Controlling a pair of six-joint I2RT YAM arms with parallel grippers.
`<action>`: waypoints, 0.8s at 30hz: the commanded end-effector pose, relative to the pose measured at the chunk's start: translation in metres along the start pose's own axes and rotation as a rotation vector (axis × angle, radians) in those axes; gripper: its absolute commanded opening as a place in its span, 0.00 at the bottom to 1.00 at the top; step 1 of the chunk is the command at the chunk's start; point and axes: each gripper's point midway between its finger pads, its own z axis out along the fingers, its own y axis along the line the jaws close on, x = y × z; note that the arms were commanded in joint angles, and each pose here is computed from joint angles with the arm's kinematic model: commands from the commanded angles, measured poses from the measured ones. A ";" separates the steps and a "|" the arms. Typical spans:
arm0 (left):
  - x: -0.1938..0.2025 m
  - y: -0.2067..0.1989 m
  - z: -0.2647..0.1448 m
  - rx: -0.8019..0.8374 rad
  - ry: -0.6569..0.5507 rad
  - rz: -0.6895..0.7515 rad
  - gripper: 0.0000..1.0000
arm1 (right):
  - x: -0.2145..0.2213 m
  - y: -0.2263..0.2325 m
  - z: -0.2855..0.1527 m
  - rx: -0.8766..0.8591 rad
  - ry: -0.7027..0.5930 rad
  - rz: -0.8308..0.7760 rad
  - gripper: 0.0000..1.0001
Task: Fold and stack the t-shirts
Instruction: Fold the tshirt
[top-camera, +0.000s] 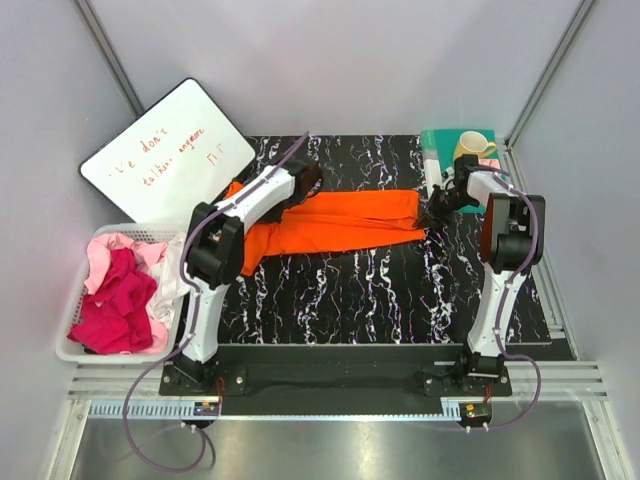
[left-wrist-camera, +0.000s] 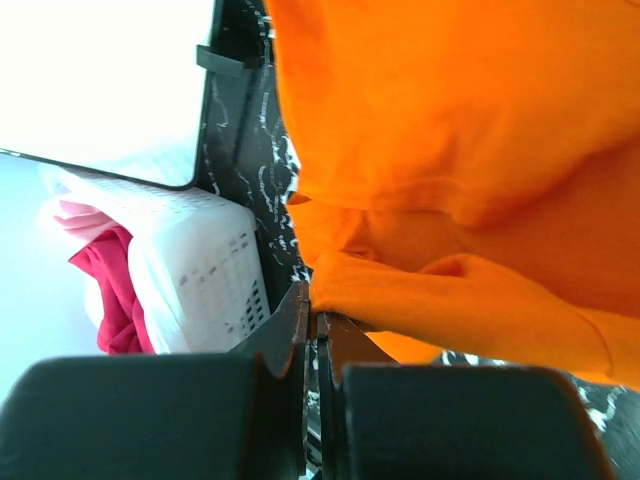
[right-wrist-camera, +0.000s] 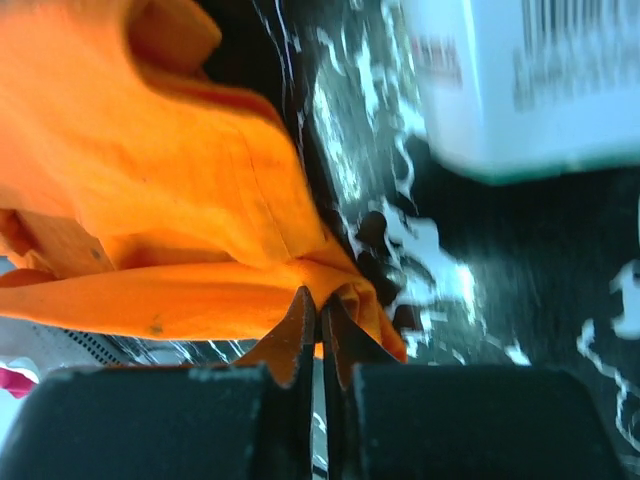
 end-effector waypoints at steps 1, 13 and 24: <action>0.013 0.037 0.003 -0.111 0.058 0.027 0.00 | -0.016 0.012 0.002 -0.041 -0.009 -0.015 0.25; -0.026 0.054 0.031 -0.245 0.013 0.009 0.00 | -0.016 0.014 -0.003 -0.046 -0.015 -0.066 1.00; -0.031 0.059 0.033 -0.276 -0.001 -0.073 0.99 | -0.010 0.013 -0.008 -0.040 -0.013 -0.055 1.00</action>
